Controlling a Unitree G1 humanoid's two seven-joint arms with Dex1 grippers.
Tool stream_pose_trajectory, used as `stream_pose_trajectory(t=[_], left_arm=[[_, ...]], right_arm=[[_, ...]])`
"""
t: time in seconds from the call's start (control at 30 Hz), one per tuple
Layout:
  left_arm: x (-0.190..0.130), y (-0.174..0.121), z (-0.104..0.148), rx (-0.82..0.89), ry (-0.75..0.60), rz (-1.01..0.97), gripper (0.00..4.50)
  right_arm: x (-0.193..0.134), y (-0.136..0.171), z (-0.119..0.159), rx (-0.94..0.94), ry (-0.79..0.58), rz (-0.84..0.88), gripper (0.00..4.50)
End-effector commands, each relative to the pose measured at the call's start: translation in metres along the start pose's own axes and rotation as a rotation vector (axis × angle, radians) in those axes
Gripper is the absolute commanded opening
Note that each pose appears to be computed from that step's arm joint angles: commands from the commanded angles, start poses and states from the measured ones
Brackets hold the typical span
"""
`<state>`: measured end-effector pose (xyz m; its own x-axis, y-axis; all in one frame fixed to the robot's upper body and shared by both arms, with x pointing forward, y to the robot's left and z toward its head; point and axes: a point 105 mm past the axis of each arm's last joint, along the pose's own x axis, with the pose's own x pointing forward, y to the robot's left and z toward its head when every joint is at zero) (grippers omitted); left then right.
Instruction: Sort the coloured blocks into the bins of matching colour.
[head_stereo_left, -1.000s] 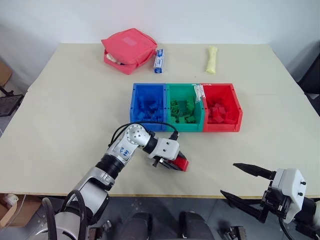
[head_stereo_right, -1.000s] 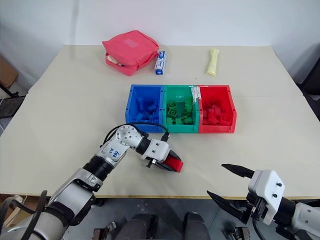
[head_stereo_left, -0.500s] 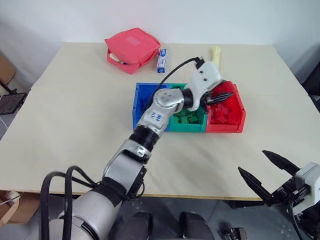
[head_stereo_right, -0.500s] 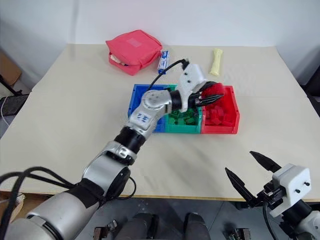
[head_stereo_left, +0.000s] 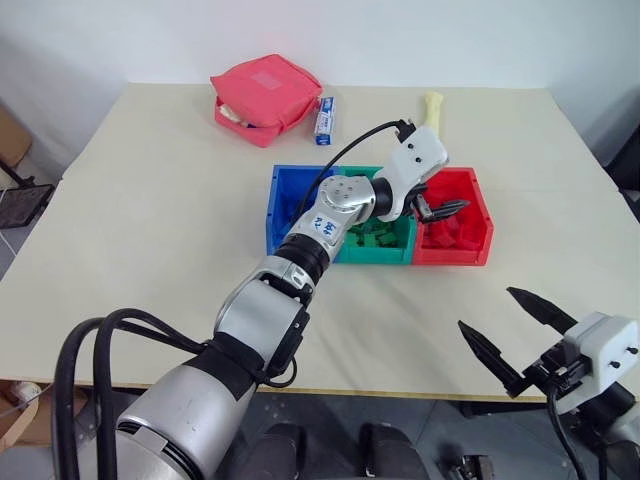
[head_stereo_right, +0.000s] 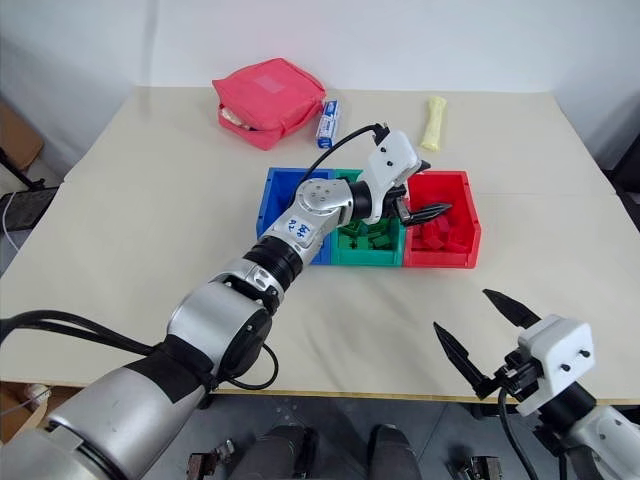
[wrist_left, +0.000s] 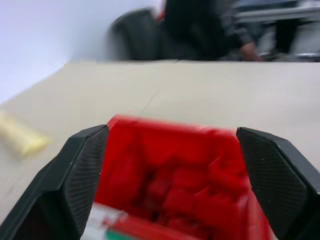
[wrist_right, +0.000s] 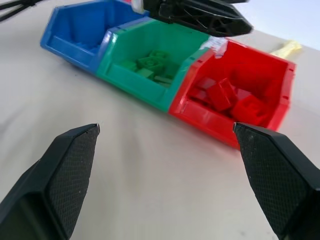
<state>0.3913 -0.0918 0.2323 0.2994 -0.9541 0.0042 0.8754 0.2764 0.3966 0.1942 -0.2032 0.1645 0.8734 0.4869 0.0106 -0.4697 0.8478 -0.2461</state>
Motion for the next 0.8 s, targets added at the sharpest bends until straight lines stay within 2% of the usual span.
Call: stream_pose_trajectory(t=[0.03,0.17,0.23,0.33,0.47,0.6,0.8], left_arm=[[-0.031,0.007,0.007,0.098,-0.079,-0.046,4.3],[-0.077,0.0,0.003,0.193,-0.126,-0.117,4.3],[-0.122,-0.001,-0.009,0.2,-0.094,-0.146,4.3],[-0.18,-0.009,-0.038,0.153,0.041,-0.161,4.3],[-0.239,-0.025,-0.067,0.028,0.186,-0.094,4.3],[-0.275,-0.03,-0.083,-0.01,0.26,0.071,4.3],[-0.295,-0.039,-0.087,-0.041,0.264,0.229,4.3]], right_arm=[[0.005,0.001,0.003,-0.028,-0.024,0.039,4.5],[0.01,0.002,0.003,-0.035,-0.04,0.105,4.5],[0.013,0.003,0.003,-0.044,-0.038,0.185,4.5],[0.017,-0.003,-0.002,-0.087,-0.018,0.274,4.5],[0.022,-0.012,-0.011,-0.151,0.011,0.369,4.5],[0.029,-0.021,-0.017,-0.156,0.01,0.402,4.5],[0.039,-0.03,-0.023,-0.159,0.009,0.412,4.5]])
